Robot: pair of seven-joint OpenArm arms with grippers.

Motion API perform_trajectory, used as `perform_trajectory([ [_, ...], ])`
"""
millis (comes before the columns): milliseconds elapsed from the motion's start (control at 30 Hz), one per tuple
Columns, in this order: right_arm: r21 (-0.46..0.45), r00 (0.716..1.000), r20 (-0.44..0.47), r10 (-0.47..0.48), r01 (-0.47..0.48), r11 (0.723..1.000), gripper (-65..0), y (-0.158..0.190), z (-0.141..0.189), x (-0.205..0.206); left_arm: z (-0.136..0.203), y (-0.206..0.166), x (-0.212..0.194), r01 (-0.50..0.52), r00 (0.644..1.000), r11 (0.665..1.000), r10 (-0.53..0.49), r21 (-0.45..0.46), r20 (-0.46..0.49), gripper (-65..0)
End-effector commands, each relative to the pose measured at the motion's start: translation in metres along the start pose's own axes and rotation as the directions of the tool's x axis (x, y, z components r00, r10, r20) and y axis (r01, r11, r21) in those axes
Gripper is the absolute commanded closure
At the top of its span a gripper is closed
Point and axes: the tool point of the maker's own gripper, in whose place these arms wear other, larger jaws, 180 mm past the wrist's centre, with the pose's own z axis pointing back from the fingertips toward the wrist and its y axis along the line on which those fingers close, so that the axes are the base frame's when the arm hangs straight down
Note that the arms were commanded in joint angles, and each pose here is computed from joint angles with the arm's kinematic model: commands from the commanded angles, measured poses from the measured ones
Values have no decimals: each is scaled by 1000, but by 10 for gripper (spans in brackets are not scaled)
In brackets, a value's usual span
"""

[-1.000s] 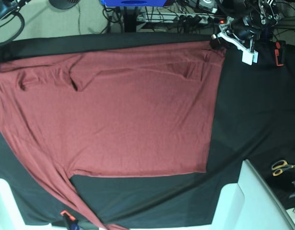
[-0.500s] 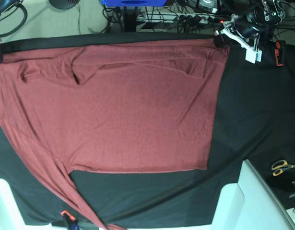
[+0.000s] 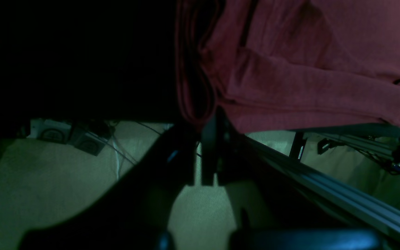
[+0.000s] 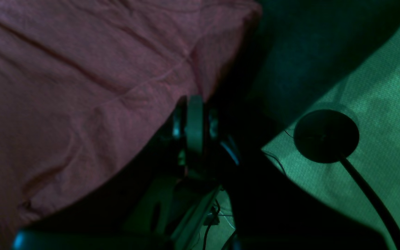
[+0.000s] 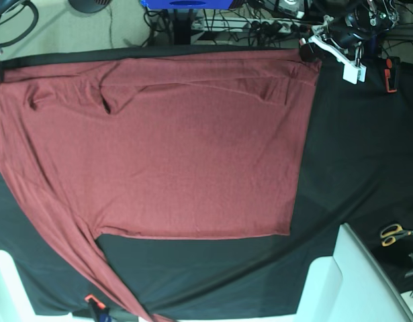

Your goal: Fold the T-shirt properly

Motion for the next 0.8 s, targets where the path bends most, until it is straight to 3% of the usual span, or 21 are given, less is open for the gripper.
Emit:
perform_trajectory([
  [0,-4,998,60,18,-18,1000,-3,-3,7,23,5,2,5,9,1000,1000,-9,6,19,0],
  [633,-3,999,52,16,-16,1000,-15,-2,6,20,6,4,0,9,1000,1000,-9,14,9,0],
  [700,-3,999,51,16,-16,1000,-71,-2,6,20,6,4,0,9,1000,1000,-9,14,9,0],
  [767,-3,999,51,14,-14,1000,-186,-2,6,19,6,5,0,7,1000,1000,-7,16,9,0],
])
